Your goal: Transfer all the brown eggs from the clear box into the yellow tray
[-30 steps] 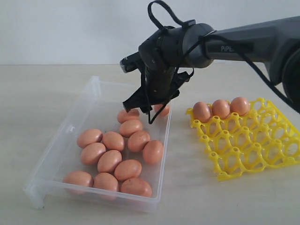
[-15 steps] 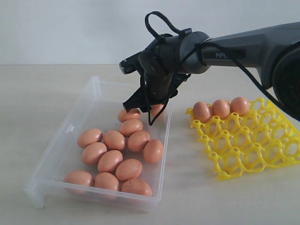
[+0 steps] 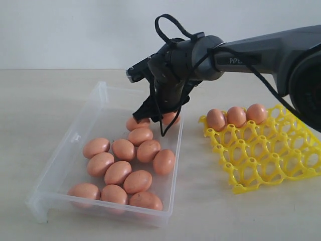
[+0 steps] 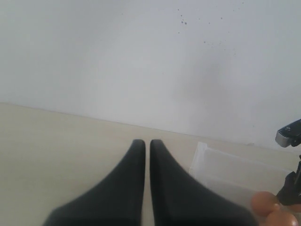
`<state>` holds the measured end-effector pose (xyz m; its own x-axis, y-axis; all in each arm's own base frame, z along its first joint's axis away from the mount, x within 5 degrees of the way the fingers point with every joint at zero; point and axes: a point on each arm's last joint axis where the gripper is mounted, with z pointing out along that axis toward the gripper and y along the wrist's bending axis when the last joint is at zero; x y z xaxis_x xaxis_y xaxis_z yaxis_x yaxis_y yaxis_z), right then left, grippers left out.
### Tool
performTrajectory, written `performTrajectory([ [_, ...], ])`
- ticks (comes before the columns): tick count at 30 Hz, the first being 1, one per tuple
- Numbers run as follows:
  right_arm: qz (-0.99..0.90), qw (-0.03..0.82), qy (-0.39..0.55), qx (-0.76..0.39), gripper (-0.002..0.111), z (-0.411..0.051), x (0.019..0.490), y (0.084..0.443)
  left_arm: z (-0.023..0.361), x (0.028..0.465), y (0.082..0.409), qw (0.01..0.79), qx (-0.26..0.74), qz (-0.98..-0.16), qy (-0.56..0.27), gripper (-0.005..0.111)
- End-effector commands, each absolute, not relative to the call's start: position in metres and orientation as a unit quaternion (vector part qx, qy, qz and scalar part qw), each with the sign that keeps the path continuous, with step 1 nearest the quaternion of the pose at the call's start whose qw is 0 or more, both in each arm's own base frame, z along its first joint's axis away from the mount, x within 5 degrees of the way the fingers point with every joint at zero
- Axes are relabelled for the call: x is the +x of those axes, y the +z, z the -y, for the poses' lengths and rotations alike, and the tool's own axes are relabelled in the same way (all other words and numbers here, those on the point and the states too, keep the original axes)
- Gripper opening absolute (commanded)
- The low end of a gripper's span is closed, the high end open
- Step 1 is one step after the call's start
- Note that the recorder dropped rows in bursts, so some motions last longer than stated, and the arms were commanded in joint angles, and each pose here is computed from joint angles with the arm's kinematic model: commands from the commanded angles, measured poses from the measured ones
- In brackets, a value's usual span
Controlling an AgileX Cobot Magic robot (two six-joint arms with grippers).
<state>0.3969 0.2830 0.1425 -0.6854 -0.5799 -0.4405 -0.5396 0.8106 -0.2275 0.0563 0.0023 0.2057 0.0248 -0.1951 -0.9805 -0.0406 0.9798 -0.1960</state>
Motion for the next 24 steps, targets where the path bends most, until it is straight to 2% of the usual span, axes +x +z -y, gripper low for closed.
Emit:
performTrajectory([
  [1, -0.914, 0.239, -0.052, -0.322, 0.052, -0.281, 0.4, 0.126, -0.002, 0.056, 0.207, 0.711, -0.084, -0.695, -0.056, 0.004],
  [10, -0.913, 0.238, -0.053, -0.327, 0.052, -0.281, 0.4, 0.126, -0.002, 0.056, 0.207, 0.711, -0.084, -0.695, -0.056, 0.004],
  [17, -0.902, 0.257, -0.059, -0.343, 0.052, -0.28, 0.401, 0.139, -0.002, 0.056, 0.207, 0.711, -0.084, -0.695, -0.056, 0.004],
  [24, -0.875, 0.256, -0.082, -0.402, 0.053, -0.28, 0.402, 0.141, -0.002, 0.056, 0.207, 0.711, -0.084, -0.695, -0.056, 0.004],
])
